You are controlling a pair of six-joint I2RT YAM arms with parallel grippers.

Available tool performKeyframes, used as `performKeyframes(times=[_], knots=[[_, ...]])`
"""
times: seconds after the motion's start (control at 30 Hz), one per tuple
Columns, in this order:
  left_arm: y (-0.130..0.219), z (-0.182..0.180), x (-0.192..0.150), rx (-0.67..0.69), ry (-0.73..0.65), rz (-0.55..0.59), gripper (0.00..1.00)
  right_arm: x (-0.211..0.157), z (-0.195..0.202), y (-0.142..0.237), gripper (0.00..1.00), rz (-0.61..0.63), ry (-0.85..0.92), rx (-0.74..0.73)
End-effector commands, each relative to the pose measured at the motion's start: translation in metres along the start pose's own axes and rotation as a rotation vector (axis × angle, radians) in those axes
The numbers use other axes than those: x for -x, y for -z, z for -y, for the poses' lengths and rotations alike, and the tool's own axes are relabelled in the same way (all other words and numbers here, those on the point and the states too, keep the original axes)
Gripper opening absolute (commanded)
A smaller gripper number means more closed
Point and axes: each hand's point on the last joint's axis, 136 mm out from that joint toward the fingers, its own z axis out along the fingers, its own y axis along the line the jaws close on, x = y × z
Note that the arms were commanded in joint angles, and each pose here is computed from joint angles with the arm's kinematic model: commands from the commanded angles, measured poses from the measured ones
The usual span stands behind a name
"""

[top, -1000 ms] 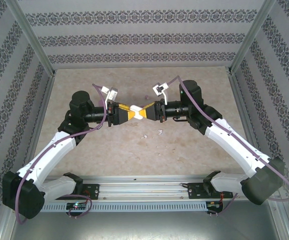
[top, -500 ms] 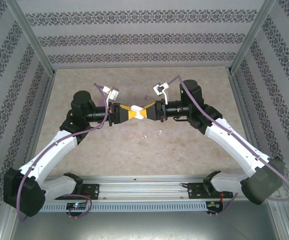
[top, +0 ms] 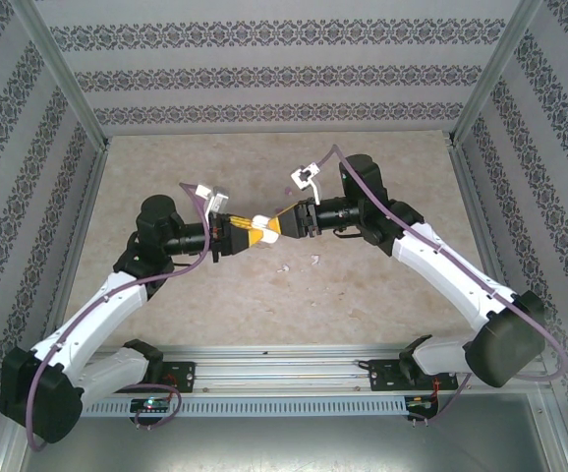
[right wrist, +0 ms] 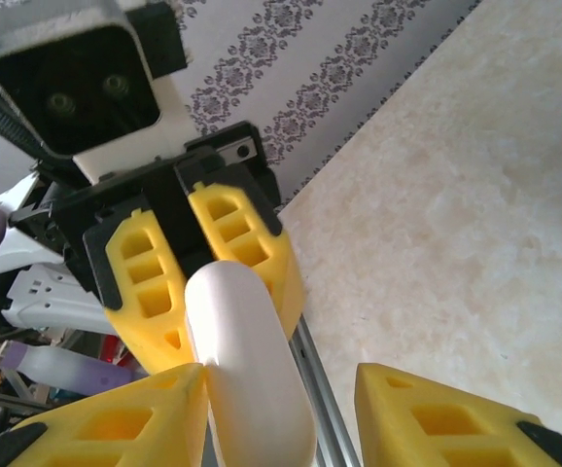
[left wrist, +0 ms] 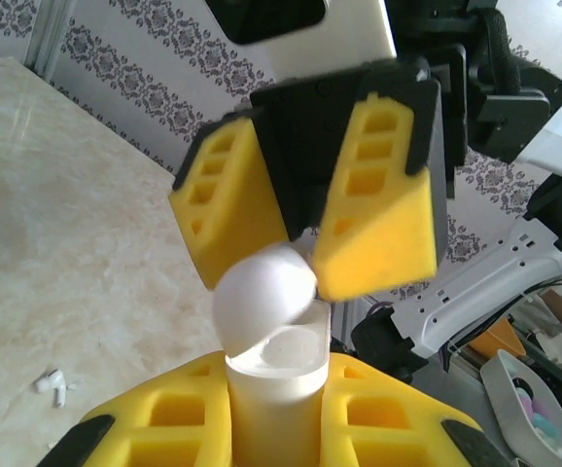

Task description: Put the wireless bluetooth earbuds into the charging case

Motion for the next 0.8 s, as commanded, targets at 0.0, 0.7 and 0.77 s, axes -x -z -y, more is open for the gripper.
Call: performKeyframes(times=[0.0, 0.7, 0.77], knots=[[0.004, 0.028, 0.006, -0.086, -0.142, 0.038, 0.00, 0.004, 0.030, 0.001, 0.44, 0.015, -0.057, -0.108], [0.028, -0.039, -0.044, 0.289, -0.159, 0.074, 0.00, -0.042, 0.097, 0.045, 0.54, 0.034, -0.393, -0.593], [0.034, -0.043, -0.050, 0.327, -0.175, 0.064, 0.00, -0.060, 0.112, 0.041, 0.51, 0.033, -0.492, -0.634]])
